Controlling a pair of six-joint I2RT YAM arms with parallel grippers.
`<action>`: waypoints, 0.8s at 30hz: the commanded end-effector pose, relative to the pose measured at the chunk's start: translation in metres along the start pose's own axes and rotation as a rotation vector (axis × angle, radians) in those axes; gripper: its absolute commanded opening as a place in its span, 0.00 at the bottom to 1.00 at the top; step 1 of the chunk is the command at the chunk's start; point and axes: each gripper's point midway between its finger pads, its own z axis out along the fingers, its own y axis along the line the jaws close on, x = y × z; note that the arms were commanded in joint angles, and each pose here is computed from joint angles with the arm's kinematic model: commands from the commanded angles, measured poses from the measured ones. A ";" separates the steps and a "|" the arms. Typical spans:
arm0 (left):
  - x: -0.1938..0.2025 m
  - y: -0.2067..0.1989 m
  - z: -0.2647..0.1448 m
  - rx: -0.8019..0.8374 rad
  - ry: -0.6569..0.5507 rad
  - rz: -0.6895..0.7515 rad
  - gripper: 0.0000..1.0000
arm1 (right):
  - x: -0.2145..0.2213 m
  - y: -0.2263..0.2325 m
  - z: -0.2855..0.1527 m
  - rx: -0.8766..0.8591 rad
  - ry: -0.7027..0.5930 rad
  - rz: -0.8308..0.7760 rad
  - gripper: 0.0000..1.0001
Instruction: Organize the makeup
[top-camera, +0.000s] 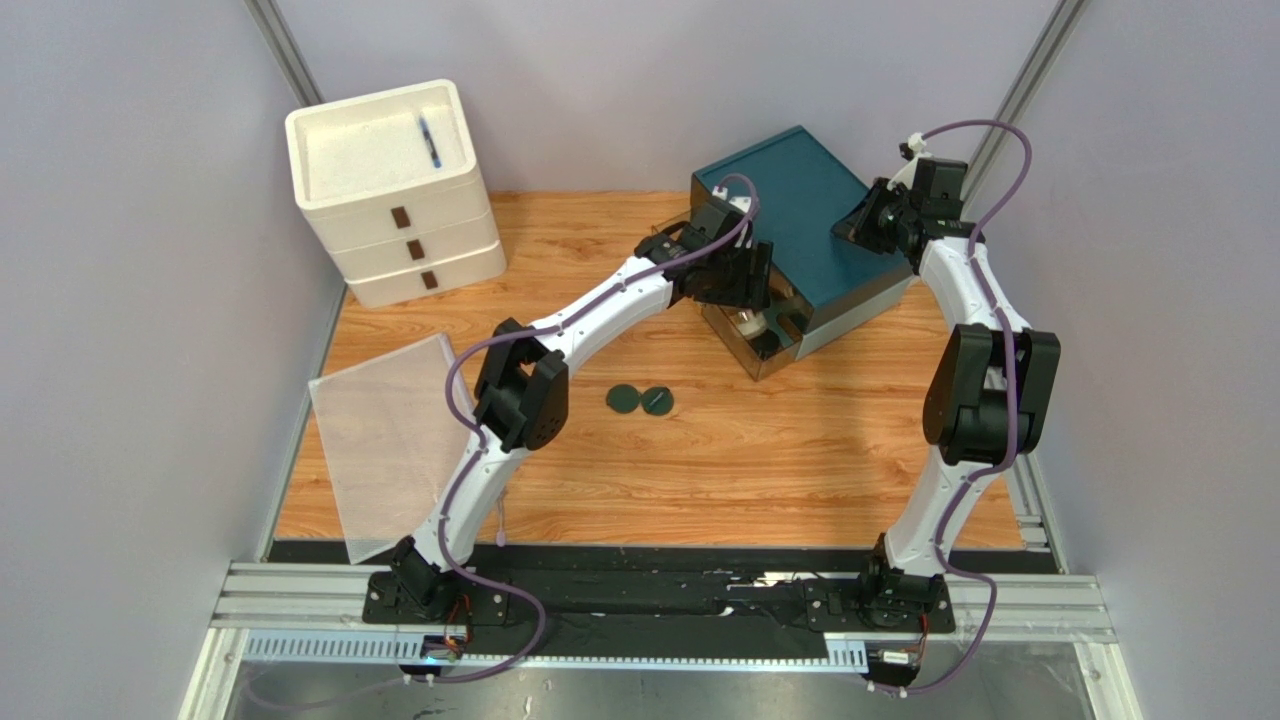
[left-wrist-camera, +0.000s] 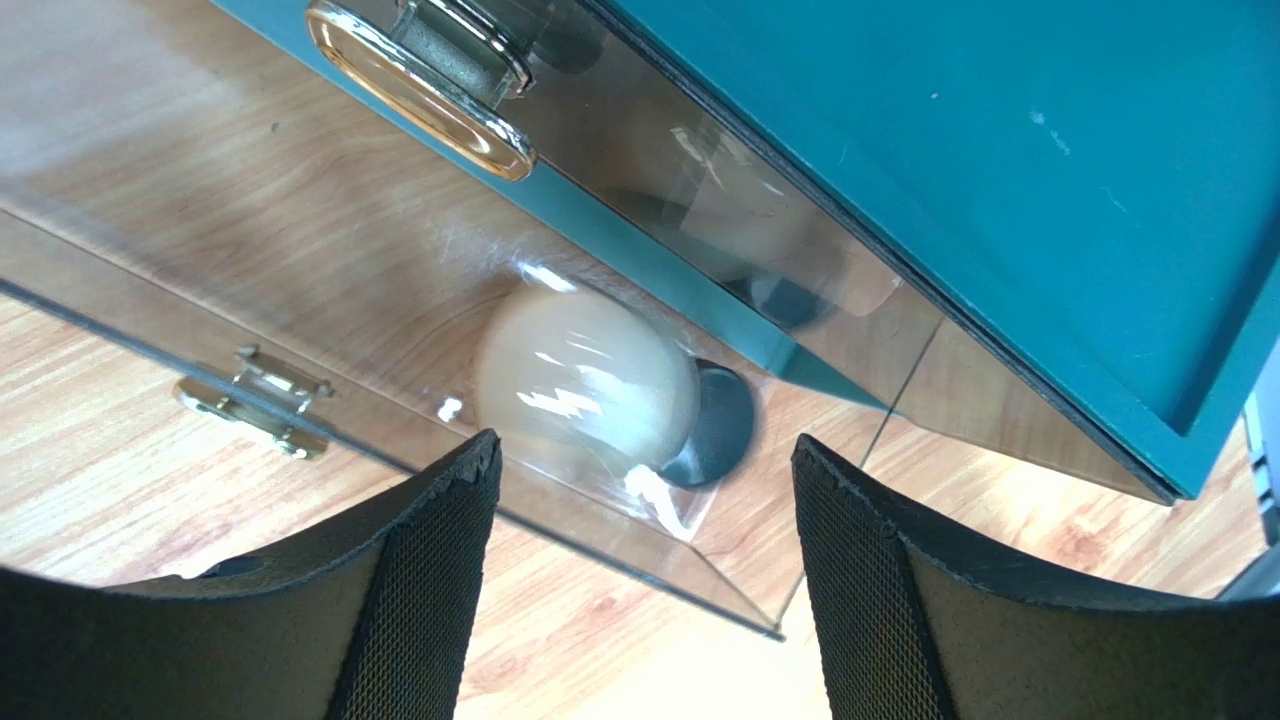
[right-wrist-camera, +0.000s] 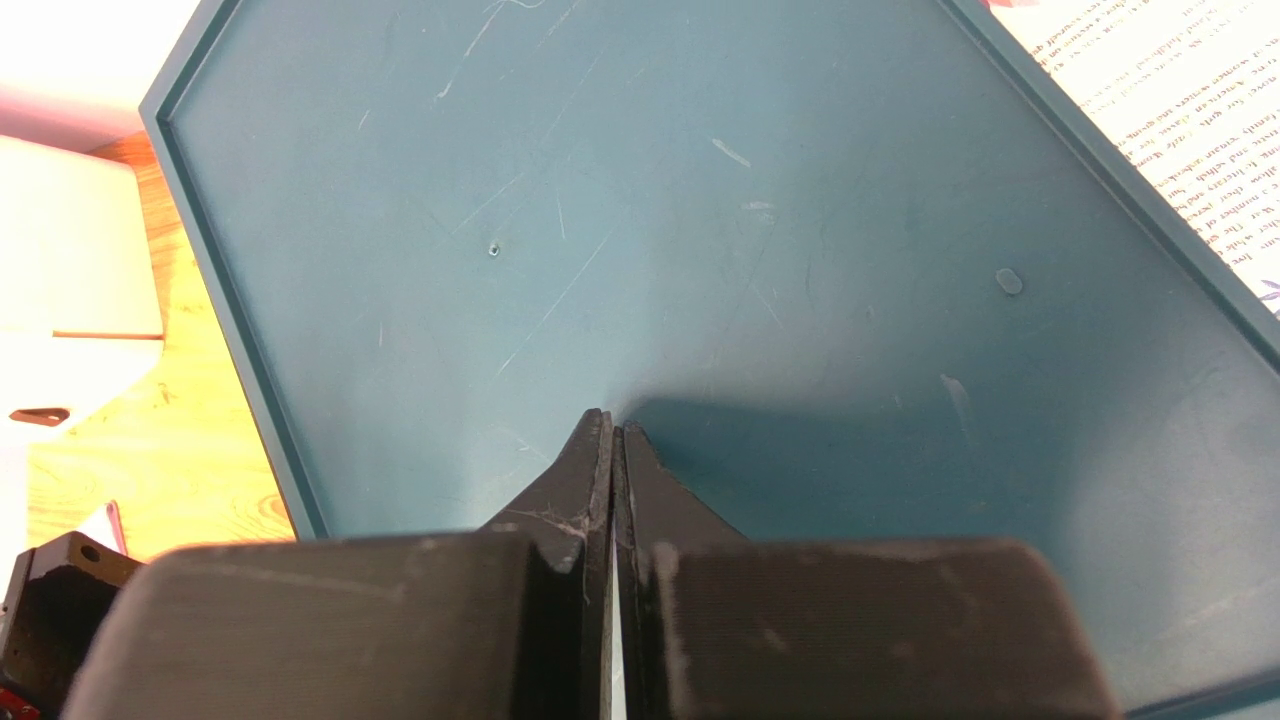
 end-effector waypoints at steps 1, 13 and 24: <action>-0.021 -0.010 -0.013 0.012 -0.065 0.042 0.76 | 0.202 -0.088 -0.002 0.315 0.620 0.137 0.00; -0.022 0.011 -0.089 -0.090 -0.108 0.182 0.75 | 0.201 -0.088 -0.003 0.315 0.622 0.136 0.00; 0.131 0.098 -0.118 -0.282 0.206 0.159 0.76 | 0.203 -0.089 -0.001 0.312 0.626 0.137 0.00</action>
